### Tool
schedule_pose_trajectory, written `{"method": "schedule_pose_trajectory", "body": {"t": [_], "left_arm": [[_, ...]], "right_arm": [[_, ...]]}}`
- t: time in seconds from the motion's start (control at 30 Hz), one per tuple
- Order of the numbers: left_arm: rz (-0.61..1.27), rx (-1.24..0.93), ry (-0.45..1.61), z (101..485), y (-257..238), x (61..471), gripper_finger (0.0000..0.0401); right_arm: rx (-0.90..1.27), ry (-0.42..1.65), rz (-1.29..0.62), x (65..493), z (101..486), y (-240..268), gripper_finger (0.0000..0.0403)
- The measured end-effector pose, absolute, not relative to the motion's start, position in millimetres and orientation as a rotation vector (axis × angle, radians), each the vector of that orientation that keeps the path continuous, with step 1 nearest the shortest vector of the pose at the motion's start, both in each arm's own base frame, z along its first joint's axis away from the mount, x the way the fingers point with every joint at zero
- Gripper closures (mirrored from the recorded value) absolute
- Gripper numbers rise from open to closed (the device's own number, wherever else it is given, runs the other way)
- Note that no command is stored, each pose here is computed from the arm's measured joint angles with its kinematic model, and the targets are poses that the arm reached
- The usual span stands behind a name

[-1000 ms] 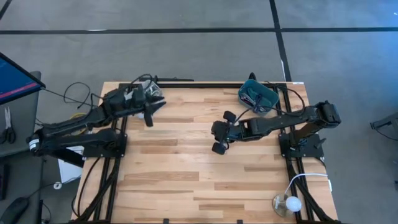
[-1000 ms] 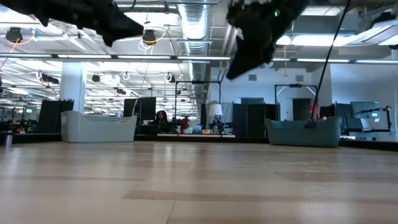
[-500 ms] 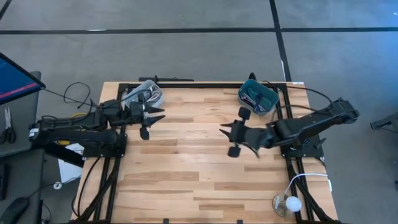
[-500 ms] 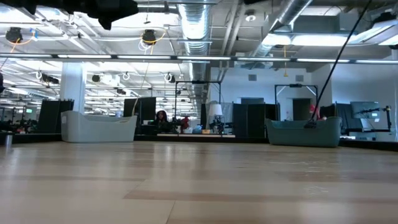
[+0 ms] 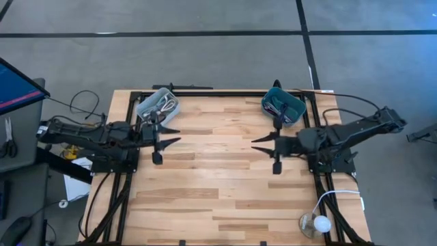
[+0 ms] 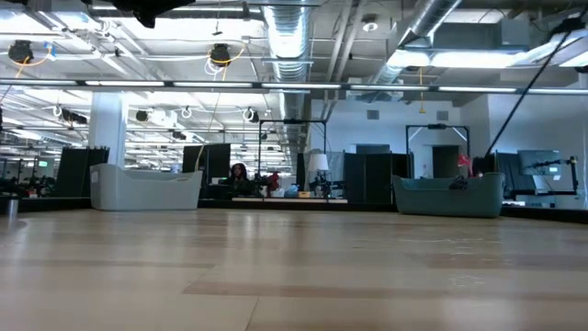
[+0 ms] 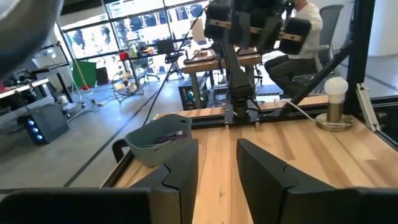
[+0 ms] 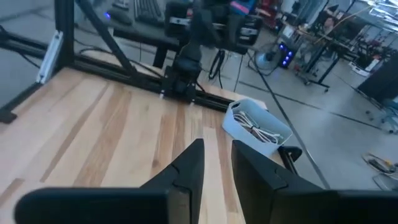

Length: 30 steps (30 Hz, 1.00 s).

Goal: Pick & Place USB Port
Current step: Return to Home Position

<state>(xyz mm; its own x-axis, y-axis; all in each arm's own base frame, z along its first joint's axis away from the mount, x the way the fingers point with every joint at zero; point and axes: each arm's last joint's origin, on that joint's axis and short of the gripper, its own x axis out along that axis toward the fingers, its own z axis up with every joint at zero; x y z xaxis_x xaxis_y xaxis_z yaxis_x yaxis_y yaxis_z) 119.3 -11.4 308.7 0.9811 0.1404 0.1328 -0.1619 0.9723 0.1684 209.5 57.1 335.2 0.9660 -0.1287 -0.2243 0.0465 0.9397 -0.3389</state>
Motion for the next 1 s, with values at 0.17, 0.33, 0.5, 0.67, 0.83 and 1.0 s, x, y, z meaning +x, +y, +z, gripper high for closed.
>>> {"method": "schedule_pose_trajectory", "body": {"t": [0.17, 0.33, 0.5, 0.67, 0.83, 1.0], "left_arm": [[0.146, 0.194, -0.109, 307.8, -19.6, 117.7, 0.0291], [0.087, 0.207, -0.112, 307.8, -31.0, 114.3, 0.0291], [0.107, 0.241, -0.134, 311.3, -37.0, 102.3, 0.0291], [0.125, 0.252, -0.179, 316.9, -35.6, 84.7, 0.0291], [0.142, 0.222, -0.229, 321.6, -28.0, 69.7, 0.0291], [0.139, 0.194, -0.231, 321.6, -28.0, 69.7, 0.0291]], "right_arm": [[-0.278, 0.135, 0.000, 186.3, 336.0, 43.6, 0.0329], [-0.247, 0.076, 0.005, 166.2, 337.2, 34.9, 0.0329], [-0.247, 0.030, 0.005, 154.3, 343.9, 32.5, 0.0329], [-0.245, 0.008, 0.005, 145.4, 347.4, 30.4, 0.0329], [-0.229, -0.007, 0.004, 140.0, 349.7, 29.0, 0.0329], [-0.106, -0.009, -0.020, 140.1, 350.0, 28.3, 0.0329]]}}
